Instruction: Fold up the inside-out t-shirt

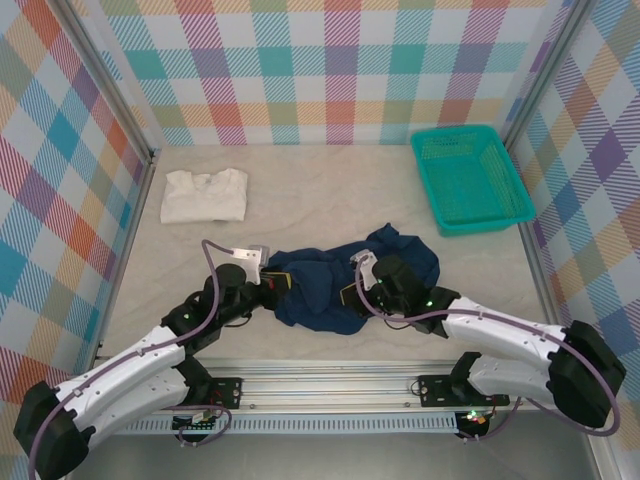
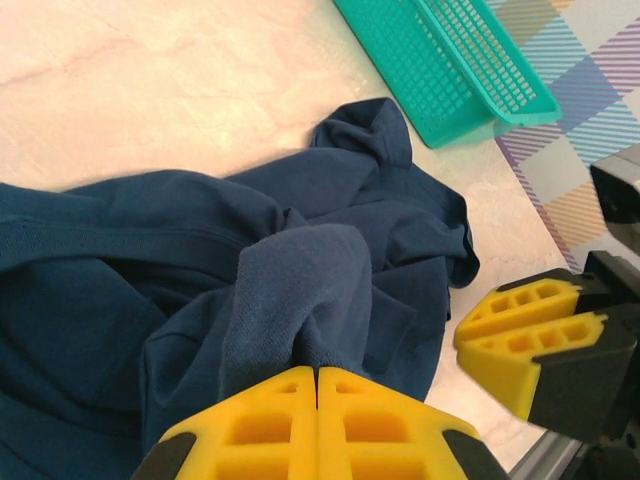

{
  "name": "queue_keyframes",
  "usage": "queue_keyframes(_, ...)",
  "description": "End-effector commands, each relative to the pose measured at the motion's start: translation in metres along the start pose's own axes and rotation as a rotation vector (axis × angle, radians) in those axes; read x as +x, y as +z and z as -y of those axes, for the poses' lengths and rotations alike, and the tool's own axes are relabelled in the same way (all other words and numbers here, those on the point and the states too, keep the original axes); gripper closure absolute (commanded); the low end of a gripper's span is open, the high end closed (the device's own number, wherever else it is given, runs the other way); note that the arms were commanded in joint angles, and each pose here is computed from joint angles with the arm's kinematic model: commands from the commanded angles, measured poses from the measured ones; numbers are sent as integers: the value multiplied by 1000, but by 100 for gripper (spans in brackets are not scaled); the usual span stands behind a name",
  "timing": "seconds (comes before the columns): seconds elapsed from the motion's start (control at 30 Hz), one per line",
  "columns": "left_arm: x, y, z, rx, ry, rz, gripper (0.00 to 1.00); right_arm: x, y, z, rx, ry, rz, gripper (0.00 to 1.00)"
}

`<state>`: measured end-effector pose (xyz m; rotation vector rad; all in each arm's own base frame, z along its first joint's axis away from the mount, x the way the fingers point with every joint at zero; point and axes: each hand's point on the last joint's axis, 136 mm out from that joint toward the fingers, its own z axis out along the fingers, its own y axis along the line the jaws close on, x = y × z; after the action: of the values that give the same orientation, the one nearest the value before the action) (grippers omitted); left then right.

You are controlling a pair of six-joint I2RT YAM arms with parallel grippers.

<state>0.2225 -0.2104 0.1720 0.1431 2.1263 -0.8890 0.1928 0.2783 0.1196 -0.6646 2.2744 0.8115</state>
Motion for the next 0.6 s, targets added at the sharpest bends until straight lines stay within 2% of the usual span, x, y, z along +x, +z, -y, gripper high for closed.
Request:
queue_keyframes(0.0, -14, -4, 15, 46, -2, 17, 100, -18, 10, -37, -139, -70, 29, 66)
queue_keyframes(0.13, -10, -7, 6, -6, 0, -11, 93, -17, 27, -39, -144, -57, 1, 63)
queue_keyframes(0.27, -7, -16, -18, -123, -32, -32, 85, -12, 42, -29, -96, -26, -38, 67)
queue_keyframes(0.47, -7, -34, -41, -213, -80, -39, 58, -11, 49, -20, -40, -21, -65, 70)
queue_keyframes(0.57, 1, -28, -47, -229, -98, -86, 49, -9, 51, -19, -35, -17, -78, 71)
